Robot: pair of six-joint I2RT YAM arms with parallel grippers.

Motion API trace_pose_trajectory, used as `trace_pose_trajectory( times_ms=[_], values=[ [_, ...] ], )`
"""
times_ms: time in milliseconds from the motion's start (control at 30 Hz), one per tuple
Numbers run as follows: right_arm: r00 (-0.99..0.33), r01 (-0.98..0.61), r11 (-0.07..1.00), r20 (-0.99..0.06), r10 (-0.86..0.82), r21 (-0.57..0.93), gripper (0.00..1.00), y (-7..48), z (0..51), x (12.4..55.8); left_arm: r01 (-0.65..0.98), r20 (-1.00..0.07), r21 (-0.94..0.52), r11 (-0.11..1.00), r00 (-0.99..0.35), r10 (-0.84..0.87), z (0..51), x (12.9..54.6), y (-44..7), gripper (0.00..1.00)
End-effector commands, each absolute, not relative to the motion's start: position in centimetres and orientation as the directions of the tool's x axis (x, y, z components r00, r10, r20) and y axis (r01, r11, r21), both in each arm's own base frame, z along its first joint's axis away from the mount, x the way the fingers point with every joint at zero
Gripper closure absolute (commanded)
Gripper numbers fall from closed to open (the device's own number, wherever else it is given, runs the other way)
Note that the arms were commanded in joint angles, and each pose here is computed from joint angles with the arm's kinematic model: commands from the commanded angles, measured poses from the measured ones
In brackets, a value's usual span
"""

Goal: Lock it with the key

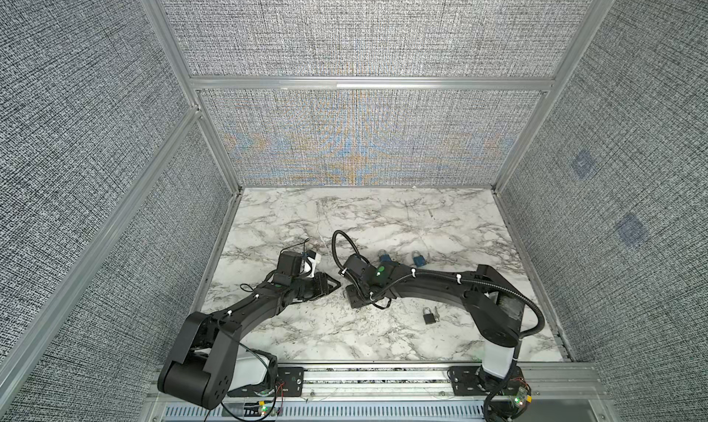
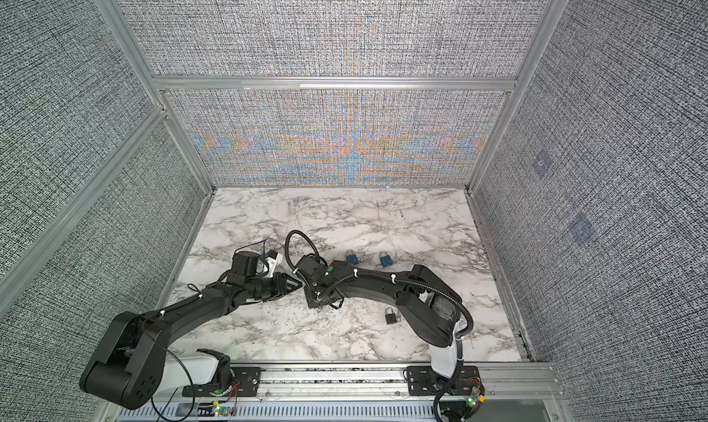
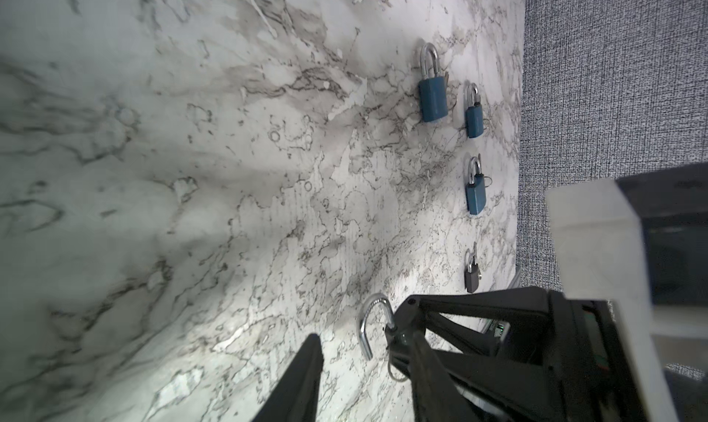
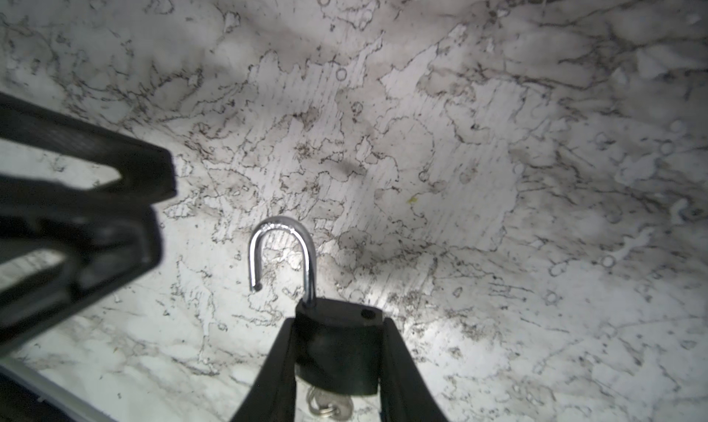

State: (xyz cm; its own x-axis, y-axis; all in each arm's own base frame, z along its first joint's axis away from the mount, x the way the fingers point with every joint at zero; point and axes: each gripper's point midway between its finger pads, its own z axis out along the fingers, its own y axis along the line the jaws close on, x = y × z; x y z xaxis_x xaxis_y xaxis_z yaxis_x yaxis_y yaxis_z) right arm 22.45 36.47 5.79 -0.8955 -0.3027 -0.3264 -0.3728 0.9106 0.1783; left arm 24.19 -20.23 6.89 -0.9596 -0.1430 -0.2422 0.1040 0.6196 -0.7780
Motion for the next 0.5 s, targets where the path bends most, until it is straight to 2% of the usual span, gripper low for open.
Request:
trace_pose_trajectory(
  times_ms=[0,300,467],
  values=[
    [-0.896,-0.365,0.907,-0.345,-0.281,0.209,0.75,36.9,6.6,22.7,0.145,-0.27,-0.803,0.578,-0.953,-0.136,7.9,24.7,-21.2,0.59],
    [-0.892,-0.366,0.904,-0.36,-0.273,0.221,0.75,37.0,7.4,22.9,0.16,-0.265,-0.818,0.553,-0.957,-0.115,7.8,24.5,-22.3,0.6],
    [-0.892,-0.367,0.901,-0.364,-0.27,0.23,0.75,37.1,7.7,22.9,0.168,-0.266,-0.823,0.543,-0.958,-0.108,7.9,24.5,-22.7,0.65]
  ],
)
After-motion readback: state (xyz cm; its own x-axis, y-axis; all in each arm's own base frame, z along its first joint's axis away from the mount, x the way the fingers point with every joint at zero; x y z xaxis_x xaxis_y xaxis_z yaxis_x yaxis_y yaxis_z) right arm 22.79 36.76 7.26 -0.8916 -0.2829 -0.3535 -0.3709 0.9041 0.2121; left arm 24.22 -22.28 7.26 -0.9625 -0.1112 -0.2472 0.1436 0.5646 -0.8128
